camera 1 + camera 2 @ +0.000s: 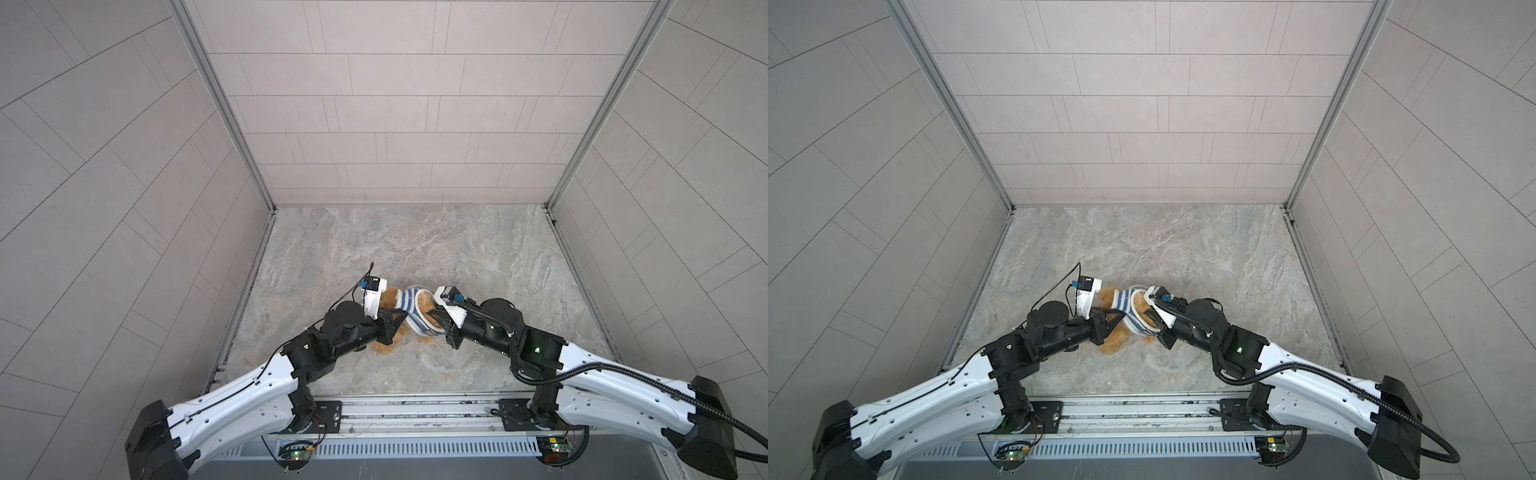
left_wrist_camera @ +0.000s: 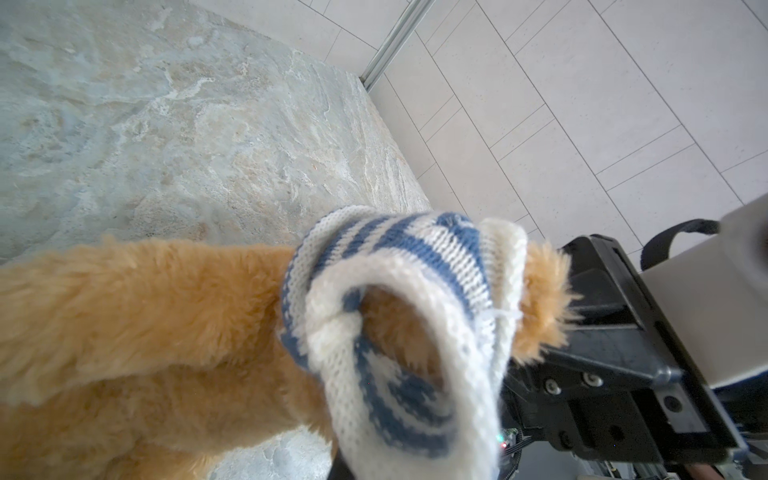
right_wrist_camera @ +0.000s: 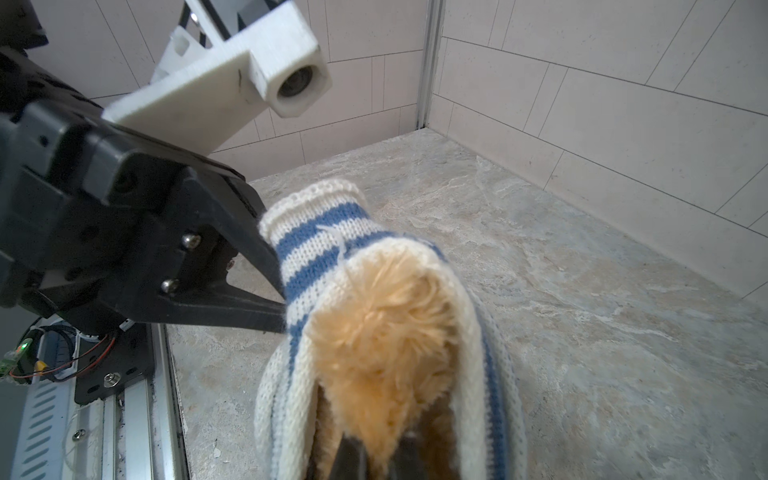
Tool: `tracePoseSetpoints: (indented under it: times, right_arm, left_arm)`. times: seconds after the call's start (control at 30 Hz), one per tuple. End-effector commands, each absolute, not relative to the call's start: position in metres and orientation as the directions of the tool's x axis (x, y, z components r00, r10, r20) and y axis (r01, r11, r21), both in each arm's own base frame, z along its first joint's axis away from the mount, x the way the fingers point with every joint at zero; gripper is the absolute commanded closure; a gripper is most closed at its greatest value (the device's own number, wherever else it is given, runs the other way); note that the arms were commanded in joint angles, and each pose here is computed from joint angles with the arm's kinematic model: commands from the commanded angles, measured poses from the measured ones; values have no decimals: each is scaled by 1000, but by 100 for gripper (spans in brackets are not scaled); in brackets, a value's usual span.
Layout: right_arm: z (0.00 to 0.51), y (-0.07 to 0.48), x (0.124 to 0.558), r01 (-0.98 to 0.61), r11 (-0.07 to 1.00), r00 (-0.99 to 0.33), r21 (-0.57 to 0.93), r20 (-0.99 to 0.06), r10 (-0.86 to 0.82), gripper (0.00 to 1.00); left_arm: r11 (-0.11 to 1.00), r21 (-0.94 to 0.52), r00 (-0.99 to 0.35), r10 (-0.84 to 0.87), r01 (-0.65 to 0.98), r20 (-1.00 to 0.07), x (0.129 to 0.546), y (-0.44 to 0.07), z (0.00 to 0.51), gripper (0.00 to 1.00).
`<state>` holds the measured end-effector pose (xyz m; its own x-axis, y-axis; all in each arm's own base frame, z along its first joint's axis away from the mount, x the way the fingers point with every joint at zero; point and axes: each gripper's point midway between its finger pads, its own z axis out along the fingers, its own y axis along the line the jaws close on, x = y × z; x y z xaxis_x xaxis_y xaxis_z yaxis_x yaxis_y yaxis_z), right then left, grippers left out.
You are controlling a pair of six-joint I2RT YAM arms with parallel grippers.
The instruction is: Dress the teddy bear
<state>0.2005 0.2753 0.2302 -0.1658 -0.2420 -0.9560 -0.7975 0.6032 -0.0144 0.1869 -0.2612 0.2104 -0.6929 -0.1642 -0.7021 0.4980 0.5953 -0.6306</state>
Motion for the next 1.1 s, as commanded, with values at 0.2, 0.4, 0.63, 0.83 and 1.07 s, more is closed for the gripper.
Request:
tracePoseSetpoints:
  times: [0.2, 0.4, 0.63, 0.83, 1.07]
  right_arm:
    - [256, 247, 227, -613, 790, -171, -6, -975, -140, 100]
    - [276, 264, 210, -706, 707, -142, 49, -987, -73, 100]
    - [320, 272, 186, -787, 590, -173, 180, -983, 68, 100]
    - [330, 283, 173, -832, 495, -213, 249, -969, 129, 100]
    - [302, 281, 169, -851, 516, -159, 102, -985, -68, 100]
  left_arm:
    - [633, -619, -710, -151, 465, -688, 184, -249, 197, 100]
    - [696, -585, -718, -143, 417, -681, 197, -223, 164, 100]
    - [739, -576, -752, -145, 350, -643, 211, -208, 131, 100]
    - [753, -563, -751, -141, 342, -645, 216, -206, 125, 100]
    - [754, -552, -711, -166, 356, -684, 220, -193, 147, 100]
